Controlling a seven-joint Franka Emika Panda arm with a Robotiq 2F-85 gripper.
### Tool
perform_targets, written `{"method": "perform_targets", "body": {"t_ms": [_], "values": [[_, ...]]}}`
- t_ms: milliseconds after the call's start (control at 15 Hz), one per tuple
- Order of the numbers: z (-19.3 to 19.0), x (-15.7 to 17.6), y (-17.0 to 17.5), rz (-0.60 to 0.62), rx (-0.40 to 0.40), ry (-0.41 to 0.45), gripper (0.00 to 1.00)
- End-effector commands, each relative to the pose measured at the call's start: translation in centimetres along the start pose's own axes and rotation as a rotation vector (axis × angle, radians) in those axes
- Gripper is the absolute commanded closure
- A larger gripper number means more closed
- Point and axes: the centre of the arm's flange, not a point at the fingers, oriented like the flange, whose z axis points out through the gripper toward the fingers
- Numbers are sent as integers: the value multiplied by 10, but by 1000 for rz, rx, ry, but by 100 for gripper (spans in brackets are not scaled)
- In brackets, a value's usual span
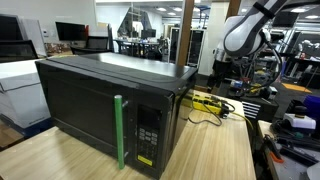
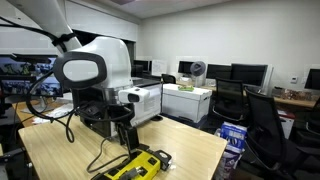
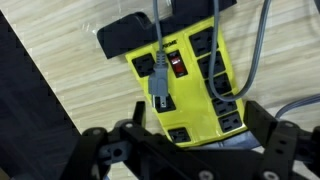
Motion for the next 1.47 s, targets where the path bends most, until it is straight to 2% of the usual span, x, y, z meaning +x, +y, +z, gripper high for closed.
{"method": "perform_targets", "body": {"t_ms": [0,400,1067,1400], "values": [[0,-1,-1,6,-11,33,0],[20,2,12,44,-41,94,0],[45,-13,35,82,-45,65,0],[53,-17,38,109,-23,75,0]]}}
